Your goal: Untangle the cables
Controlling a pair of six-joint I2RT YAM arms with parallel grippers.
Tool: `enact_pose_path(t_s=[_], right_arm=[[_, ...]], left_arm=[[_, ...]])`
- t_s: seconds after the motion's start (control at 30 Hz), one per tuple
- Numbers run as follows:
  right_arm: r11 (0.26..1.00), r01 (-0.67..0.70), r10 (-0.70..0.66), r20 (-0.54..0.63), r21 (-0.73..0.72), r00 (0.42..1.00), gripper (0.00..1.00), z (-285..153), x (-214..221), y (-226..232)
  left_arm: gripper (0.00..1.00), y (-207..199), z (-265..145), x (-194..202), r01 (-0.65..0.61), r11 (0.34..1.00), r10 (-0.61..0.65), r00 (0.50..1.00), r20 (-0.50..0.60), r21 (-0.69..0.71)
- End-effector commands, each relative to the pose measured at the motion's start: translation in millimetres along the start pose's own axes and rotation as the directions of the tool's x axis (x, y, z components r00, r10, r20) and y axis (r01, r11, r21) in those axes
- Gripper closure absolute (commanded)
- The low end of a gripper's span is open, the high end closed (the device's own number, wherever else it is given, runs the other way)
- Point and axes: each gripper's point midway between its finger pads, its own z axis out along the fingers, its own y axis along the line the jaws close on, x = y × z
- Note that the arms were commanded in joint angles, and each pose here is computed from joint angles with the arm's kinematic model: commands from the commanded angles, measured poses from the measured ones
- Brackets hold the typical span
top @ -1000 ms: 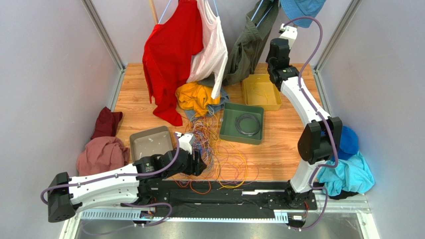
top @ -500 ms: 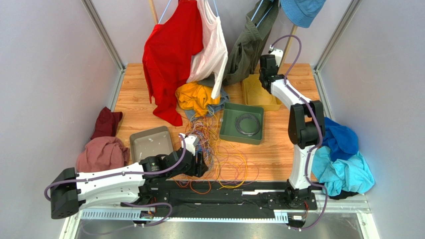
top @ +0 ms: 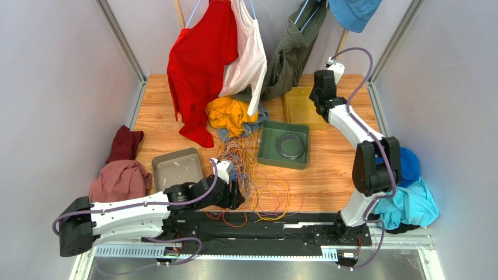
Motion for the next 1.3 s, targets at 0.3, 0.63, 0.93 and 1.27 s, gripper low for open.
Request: enact_pose_path(t_s=[0.3,0.63,0.93,1.27], right_arm=[[0.992,-0.092,0.105,0.159,-0.091,0.982,1.0,-45,-73,15],[0.986,-0.103,0.123,0.157,-0.129,0.98,1.0,-55,-69,21],[0.979,-0.112,0.146,0.21,-0.168,0.967,1.0,-89,-87,22],[0.981,-0.115,0.142,0.176,-0.155,0.974,1.0,-82,-67,18]], left_arm=[[0.35,-8,1,-5,0.02,0.999,-0.021,0.999,0.027,0.038],[0.35,-10,4,-5,0.018,0.999,-0.019,1.0,0.024,0.043],[0.35,-15,9,-7,0.001,0.999,-0.001,1.0,0.006,0.04],[0.35,-15,10,-5,0.0,0.999,0.0,1.0,-0.002,0.042]])
